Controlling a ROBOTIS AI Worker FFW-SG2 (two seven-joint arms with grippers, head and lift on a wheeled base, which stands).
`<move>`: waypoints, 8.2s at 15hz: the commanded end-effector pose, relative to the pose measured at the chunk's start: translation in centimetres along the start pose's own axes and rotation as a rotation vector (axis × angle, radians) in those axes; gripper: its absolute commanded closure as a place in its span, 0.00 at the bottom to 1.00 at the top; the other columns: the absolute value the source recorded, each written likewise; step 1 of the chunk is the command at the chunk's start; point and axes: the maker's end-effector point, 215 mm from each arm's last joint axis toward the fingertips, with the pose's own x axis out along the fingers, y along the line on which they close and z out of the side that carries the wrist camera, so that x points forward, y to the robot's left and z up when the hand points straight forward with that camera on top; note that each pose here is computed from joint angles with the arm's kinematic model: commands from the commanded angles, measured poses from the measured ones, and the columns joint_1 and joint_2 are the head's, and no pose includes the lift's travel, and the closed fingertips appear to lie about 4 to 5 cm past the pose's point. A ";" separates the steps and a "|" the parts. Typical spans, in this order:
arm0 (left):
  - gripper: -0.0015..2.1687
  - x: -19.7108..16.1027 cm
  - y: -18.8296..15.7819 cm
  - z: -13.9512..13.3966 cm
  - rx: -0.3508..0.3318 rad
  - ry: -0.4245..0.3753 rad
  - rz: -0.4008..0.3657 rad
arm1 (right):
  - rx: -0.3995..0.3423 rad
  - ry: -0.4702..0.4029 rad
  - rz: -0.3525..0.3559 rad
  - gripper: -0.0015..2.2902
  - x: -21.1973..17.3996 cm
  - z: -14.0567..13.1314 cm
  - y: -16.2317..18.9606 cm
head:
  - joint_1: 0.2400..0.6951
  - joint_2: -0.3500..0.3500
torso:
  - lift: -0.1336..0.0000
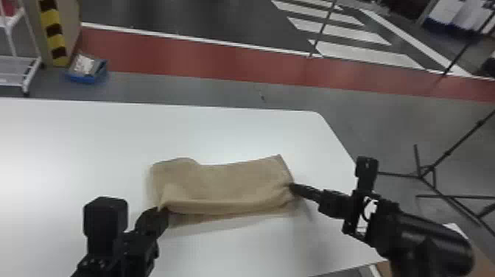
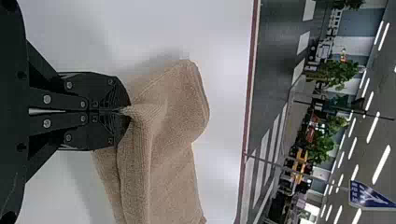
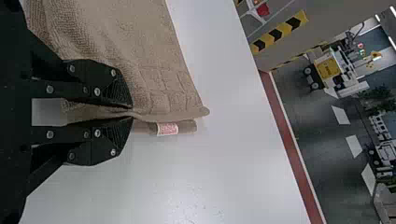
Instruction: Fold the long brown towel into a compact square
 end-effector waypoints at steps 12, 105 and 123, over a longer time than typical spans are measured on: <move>0.93 -0.4 0.2 -0.3 -0.075 -0.017 -0.017 | -0.036 -0.091 0.149 0.57 -1.7 2.6 7.2 | 1.00 0.00 | 0.08; 0.03 -14.5 25.2 5.6 -0.196 -0.570 0.387 | 0.322 0.124 -0.071 0.02 -8.6 -3.0 -2.3 | 1.00 0.28 | 0.08; 0.02 -9.0 21.2 6.6 -0.038 -0.511 0.300 | 0.321 0.180 -0.151 0.07 -7.5 -1.4 -5.5 | 1.00 0.16 | 0.08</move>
